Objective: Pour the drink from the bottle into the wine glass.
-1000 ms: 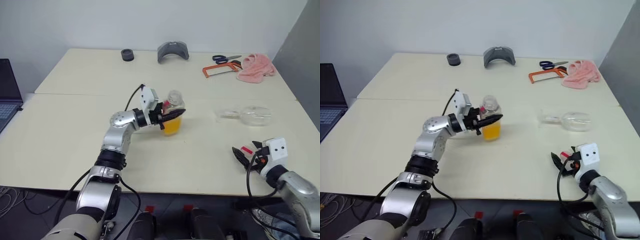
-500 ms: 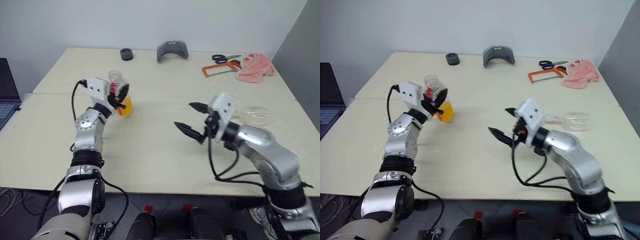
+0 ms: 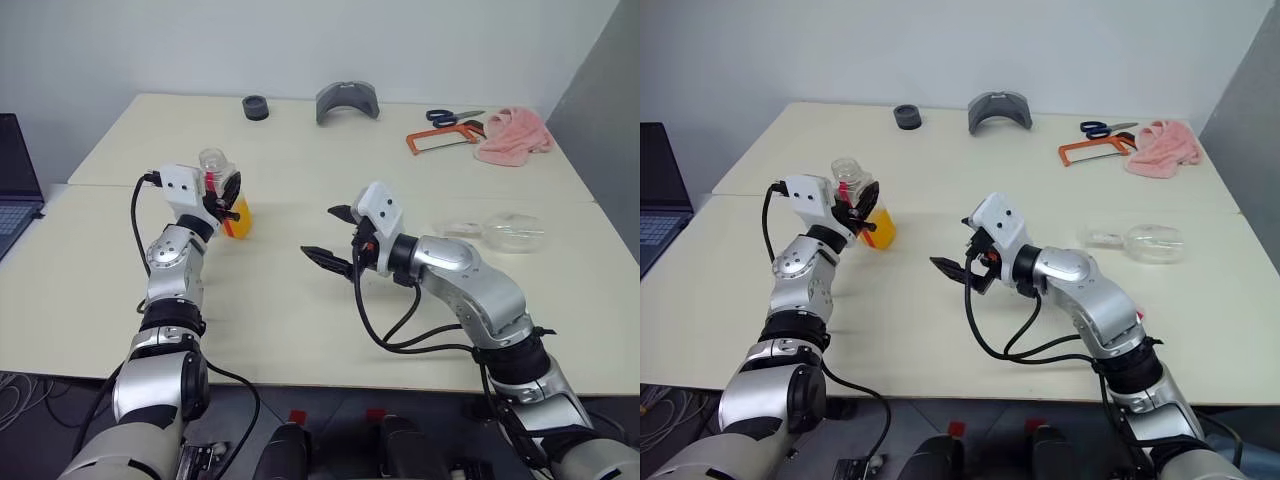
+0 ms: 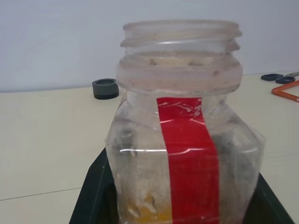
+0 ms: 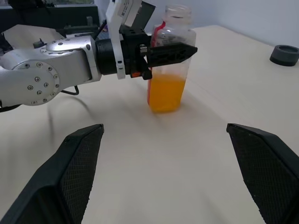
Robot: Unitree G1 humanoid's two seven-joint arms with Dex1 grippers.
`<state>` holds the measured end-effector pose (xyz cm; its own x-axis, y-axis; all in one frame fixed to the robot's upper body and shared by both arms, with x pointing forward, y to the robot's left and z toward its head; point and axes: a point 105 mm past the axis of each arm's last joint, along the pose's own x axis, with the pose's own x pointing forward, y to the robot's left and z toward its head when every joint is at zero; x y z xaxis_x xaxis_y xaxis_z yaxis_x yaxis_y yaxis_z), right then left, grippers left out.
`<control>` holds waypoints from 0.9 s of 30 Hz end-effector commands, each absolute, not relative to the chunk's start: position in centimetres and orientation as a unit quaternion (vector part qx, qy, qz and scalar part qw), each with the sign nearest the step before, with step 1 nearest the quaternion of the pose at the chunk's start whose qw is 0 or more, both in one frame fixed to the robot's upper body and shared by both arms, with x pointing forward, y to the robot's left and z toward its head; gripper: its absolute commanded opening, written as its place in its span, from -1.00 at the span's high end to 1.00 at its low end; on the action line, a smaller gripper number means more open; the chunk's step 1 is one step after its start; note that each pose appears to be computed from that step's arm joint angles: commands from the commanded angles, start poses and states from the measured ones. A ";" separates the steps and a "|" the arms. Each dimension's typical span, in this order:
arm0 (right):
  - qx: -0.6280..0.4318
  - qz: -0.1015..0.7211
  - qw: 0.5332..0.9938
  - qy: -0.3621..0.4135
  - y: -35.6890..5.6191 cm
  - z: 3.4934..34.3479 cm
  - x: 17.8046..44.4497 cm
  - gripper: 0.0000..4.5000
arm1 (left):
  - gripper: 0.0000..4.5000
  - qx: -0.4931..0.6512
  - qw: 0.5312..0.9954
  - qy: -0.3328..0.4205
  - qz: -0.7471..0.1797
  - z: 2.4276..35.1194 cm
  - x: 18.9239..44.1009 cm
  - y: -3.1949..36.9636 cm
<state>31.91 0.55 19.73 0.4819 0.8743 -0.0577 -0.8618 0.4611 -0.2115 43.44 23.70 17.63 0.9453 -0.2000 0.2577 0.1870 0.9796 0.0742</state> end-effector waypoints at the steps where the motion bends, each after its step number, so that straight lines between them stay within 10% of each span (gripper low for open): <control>1: -0.113 0.519 0.846 -0.054 1.2 20.9 31.4 -1.00 | -0.02 0.035 0.984 -0.158 -0.076 19.0 43.6 24.2; 8: -0.107 0.510 0.852 -0.051 0.7 20.9 31.4 -1.00 | -0.96 0.034 0.984 -0.157 -0.080 18.1 43.4 23.4; 27: -0.098 0.491 0.866 0.001 -2.7 18.3 29.8 -1.00 | -0.98 0.060 0.992 -0.099 -0.049 14.0 39.4 25.1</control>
